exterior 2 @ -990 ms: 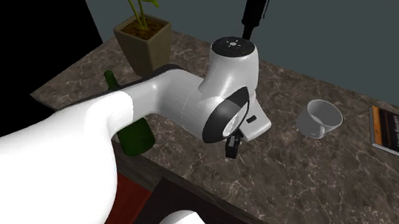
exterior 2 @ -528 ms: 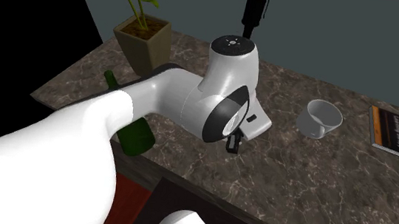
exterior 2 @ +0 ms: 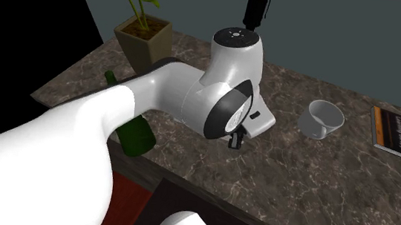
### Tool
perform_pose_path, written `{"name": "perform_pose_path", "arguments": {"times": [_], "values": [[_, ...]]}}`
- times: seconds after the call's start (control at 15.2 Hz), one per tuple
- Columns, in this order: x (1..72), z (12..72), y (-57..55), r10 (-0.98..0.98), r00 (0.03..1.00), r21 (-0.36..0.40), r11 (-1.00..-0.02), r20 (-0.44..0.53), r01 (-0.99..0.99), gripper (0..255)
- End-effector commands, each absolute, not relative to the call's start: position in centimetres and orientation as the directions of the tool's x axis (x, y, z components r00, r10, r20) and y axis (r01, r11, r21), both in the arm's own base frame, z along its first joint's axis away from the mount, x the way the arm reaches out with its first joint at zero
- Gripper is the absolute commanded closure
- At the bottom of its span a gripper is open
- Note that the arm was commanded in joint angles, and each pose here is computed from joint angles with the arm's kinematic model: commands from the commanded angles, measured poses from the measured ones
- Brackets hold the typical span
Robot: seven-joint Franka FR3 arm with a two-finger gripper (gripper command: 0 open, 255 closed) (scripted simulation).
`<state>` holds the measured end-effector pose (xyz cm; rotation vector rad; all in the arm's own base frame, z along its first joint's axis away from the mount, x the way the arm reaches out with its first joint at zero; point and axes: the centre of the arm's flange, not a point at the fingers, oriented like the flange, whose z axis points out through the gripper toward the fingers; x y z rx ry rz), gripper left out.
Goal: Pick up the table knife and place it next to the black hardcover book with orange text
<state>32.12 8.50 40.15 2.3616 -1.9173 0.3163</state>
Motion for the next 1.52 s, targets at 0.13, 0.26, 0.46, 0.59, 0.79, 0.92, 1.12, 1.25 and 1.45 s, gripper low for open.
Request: {"name": "perform_pose_path", "arguments": {"times": [0.13,0.26,0.46,0.59,0.79,0.92,1.12,1.25,1.45], "values": [[32.1,42.2,8.5,-0.958,0.194,-0.064,-0.212,0.211,-0.975,255],[32.1,43.2,8.5,-0.958,0.194,-0.064,-0.212,0.211,-0.975,255],[32.1,44.8,8.5,-0.958,0.194,-0.064,-0.212,0.211,-0.975,255],[32.1,45.9,8.5,-0.958,0.194,-0.064,-0.212,0.211,-0.975,255],[32.1,47.3,8.5,-0.958,0.194,-0.064,-0.212,0.211,-0.975,255],[32.9,47.3,6.0,-0.958,0.194,-0.064,-0.212,0.211,-0.975,255],[34.2,47.3,2.2,-0.958,0.194,-0.064,-0.212,0.211,-0.975,255],[35.0,47.3,-0.3,-0.958,0.194,-0.064,-0.212,0.211,-0.975,255],[36.2,47.4,-4.1,-0.958,0.194,-0.064,-0.212,0.211,-0.975,255]]}}
